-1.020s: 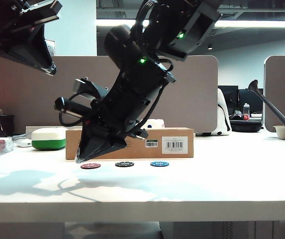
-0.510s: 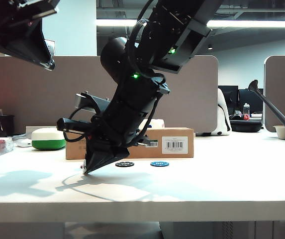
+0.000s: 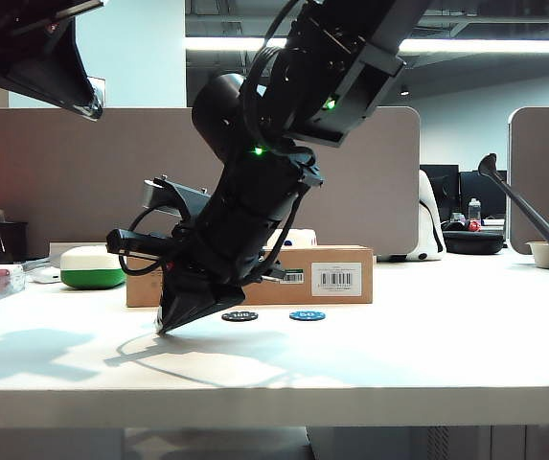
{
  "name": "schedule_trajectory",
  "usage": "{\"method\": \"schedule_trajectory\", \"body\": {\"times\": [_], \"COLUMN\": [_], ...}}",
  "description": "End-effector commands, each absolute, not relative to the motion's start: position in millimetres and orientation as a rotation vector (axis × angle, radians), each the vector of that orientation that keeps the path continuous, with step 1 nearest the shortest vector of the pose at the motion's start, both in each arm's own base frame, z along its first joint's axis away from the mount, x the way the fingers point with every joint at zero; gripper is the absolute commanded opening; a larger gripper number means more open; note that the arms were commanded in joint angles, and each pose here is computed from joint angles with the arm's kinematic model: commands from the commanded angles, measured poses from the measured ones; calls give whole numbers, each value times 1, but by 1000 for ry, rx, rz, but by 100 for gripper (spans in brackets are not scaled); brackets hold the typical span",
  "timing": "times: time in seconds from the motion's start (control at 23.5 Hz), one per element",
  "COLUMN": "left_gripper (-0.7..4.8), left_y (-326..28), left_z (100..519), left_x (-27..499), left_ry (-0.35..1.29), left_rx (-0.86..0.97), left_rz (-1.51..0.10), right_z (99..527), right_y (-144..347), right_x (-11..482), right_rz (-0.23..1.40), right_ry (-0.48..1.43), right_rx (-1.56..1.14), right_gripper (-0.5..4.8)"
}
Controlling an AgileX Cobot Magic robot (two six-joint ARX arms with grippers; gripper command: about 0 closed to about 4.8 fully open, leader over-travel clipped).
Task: Push the chip with the lowest value in the row forward next to the rectangular box.
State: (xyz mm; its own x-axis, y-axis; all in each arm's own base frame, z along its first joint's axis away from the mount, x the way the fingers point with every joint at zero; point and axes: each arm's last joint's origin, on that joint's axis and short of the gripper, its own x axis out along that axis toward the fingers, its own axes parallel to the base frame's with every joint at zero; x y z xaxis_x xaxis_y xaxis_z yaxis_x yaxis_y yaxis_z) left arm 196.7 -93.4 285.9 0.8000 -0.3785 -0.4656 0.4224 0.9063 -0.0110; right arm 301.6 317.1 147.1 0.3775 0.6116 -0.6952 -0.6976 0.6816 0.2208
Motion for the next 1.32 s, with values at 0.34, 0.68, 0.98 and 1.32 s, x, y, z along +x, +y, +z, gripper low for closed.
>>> {"method": "schedule_trajectory", "body": {"times": [0.34, 0.68, 0.98, 1.32], "left_gripper": [-5, -5, -5, -5], "left_y": [-93, -93, -93, -93], "left_z": [288, 288, 288, 288], "left_x": [197, 197, 197, 197], "left_ry": [463, 463, 462, 463], "left_rx": [92, 92, 92, 92], "left_rz": [-431, -432, -432, -432], "right_z": [135, 140, 141, 132], "right_y": [326, 326, 325, 315], "right_x": [314, 315, 320, 337], "right_rz": [724, 700, 658, 625], "right_ry": [847, 892, 854, 821], "right_rx": [-192, -219, -220, -187], "right_gripper": [-5, -5, -5, -5]}}
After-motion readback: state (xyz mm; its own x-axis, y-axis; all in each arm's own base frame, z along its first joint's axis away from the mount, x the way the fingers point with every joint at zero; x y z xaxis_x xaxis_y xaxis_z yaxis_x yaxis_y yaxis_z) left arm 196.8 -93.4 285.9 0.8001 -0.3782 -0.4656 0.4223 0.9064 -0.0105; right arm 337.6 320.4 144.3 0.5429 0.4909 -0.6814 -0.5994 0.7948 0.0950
